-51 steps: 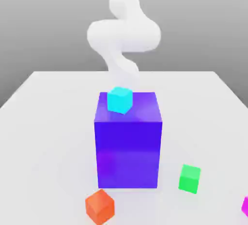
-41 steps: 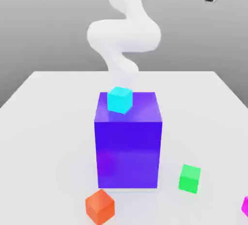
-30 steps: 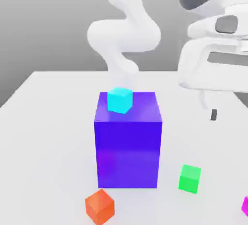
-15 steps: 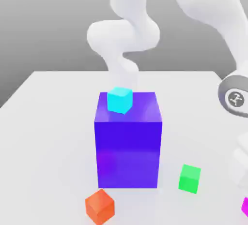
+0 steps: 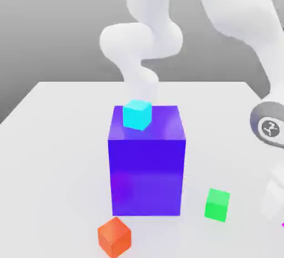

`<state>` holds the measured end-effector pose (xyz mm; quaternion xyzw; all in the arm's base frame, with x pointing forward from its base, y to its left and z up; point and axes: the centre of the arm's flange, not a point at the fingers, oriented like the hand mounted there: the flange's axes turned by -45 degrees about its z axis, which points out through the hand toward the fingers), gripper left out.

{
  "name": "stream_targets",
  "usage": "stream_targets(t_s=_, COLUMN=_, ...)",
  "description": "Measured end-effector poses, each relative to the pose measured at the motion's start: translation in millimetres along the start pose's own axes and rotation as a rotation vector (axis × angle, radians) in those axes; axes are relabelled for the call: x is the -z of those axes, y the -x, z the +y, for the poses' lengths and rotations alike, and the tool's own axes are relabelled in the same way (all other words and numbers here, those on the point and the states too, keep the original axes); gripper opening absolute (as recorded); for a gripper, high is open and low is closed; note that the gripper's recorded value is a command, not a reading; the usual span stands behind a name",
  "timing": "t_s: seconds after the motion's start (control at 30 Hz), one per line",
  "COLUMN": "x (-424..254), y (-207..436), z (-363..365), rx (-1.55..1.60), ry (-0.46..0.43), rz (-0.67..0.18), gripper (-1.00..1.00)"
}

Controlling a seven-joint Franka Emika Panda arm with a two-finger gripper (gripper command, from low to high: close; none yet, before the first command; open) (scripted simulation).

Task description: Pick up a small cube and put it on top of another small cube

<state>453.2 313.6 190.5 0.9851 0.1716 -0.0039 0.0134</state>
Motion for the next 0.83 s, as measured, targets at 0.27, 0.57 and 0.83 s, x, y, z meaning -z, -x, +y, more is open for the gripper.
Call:
stream_targets(t_s=0.27, x=22, y=60, z=48, rx=0.122, ry=0.046, rz=-0.018, gripper=-1.00)
stream_targets(t_s=0.57, x=35, y=122, z=92, rx=0.197, ry=-0.021, rz=0.013, gripper=-1.00)
stream_targets(t_s=0.83, x=-13, y=124, z=92, rx=0.200, ry=-0.023, rz=0.015, gripper=1.00)
